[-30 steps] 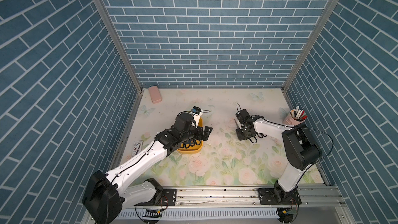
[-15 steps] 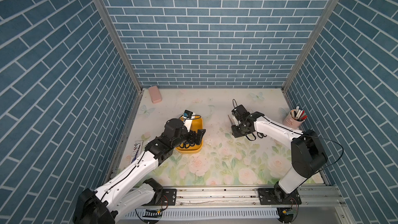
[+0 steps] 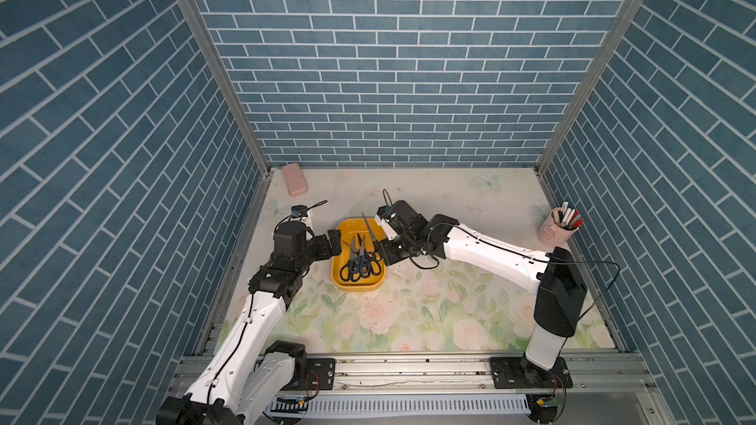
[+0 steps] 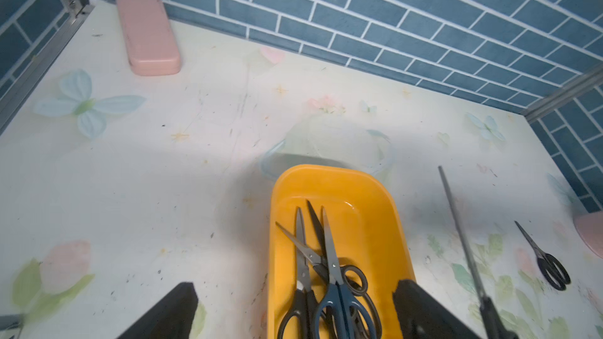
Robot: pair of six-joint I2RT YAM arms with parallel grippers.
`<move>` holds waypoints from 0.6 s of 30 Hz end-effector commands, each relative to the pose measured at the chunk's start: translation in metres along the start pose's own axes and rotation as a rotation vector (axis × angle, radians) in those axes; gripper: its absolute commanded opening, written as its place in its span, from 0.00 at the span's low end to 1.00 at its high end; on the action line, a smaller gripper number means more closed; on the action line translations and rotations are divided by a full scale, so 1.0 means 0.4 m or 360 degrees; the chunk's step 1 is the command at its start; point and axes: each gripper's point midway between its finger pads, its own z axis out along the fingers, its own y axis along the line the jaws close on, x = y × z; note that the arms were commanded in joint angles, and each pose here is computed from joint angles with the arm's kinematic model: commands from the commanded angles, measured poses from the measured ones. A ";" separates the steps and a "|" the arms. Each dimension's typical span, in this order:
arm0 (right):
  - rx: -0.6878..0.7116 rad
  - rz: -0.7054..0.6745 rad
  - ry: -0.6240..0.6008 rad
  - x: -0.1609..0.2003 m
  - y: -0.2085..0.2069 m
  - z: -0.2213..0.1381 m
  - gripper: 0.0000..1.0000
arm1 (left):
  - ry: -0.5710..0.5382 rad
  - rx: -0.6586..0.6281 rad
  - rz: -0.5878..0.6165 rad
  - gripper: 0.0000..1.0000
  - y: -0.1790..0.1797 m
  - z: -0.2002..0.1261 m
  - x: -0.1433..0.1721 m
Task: Put the scissors into the storage box
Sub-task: Place the scissors in the storage box.
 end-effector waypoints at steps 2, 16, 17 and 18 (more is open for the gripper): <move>-0.0007 0.0181 -0.0018 -0.005 0.026 0.068 0.00 | -0.0006 -0.0128 -0.0067 1.00 0.043 -0.013 0.006; 0.0136 0.0187 -0.0054 -0.035 0.024 0.185 0.14 | -0.0069 -0.0164 -0.0083 1.00 0.051 -0.043 -0.012; 0.0144 0.0180 -0.0056 -0.035 0.022 0.184 0.24 | -0.0081 -0.0159 -0.0088 1.00 0.050 -0.047 -0.016; 0.0145 0.0170 -0.0067 -0.039 0.023 0.179 0.36 | -0.0093 -0.0152 -0.0091 1.00 0.047 -0.051 -0.021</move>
